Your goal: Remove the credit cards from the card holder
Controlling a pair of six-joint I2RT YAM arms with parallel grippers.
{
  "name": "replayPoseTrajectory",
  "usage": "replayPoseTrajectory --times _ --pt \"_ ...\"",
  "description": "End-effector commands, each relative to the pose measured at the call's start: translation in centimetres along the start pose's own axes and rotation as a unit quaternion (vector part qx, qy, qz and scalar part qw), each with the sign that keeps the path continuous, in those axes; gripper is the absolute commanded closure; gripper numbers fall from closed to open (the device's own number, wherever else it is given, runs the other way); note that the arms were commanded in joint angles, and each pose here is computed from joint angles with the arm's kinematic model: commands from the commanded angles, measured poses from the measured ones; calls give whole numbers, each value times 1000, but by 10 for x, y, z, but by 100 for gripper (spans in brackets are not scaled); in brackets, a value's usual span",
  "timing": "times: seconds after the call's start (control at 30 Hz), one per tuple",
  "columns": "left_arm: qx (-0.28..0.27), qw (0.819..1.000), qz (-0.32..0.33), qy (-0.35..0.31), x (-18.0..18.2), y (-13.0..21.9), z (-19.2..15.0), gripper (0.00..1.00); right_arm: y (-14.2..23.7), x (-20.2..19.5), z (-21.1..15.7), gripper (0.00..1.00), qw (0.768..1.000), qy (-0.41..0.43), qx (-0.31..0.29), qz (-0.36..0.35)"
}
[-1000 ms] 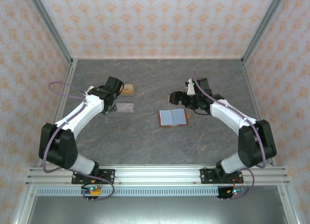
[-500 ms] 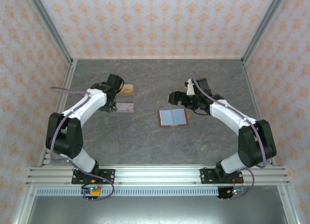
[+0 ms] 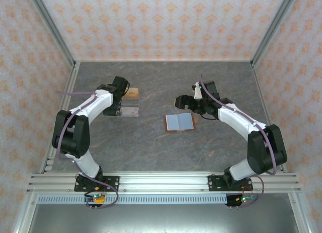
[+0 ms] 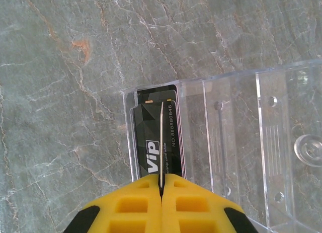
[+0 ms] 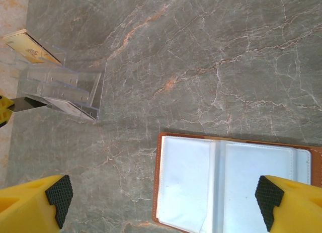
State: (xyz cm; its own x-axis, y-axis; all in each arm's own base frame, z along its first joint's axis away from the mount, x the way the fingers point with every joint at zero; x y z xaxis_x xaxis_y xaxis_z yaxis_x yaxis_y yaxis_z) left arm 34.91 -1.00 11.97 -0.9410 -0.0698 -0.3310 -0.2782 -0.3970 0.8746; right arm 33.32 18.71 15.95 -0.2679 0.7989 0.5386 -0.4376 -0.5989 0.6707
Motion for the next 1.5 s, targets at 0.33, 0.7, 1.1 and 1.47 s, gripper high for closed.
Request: replayPoseTrajectory --times 0.33,0.7,1.1,1.47 --pt "-18 999 31 27 -3 -8 7 94 6 4 1 4 1000 12 -4 -3" --pt "-16 999 46 23 -8 -19 6 90 6 5 1 5 1000 12 -2 -3" --pt "-25 999 26 -24 -28 -1 15 65 4 2 0 4 1000 15 2 -11" --pt "51 973 -88 -206 -31 47 -3 55 -8 4 -11 8 996 54 27 -65"
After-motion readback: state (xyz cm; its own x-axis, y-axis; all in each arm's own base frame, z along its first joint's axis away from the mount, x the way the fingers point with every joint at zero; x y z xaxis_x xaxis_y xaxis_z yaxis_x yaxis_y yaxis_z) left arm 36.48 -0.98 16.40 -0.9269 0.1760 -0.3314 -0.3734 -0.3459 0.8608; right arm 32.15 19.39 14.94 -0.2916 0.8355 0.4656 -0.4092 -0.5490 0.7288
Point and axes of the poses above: each hand's point on the last joint's axis, 136 mm out from that joint toward the fingers, its own y axis back along the fingers, its own x axis along the line the jaws close on, z = x × y, the point moved 3 cm from there along y, back along the fingers, and after that the axes turned 7 degrees about y, right-handed, at the moved point
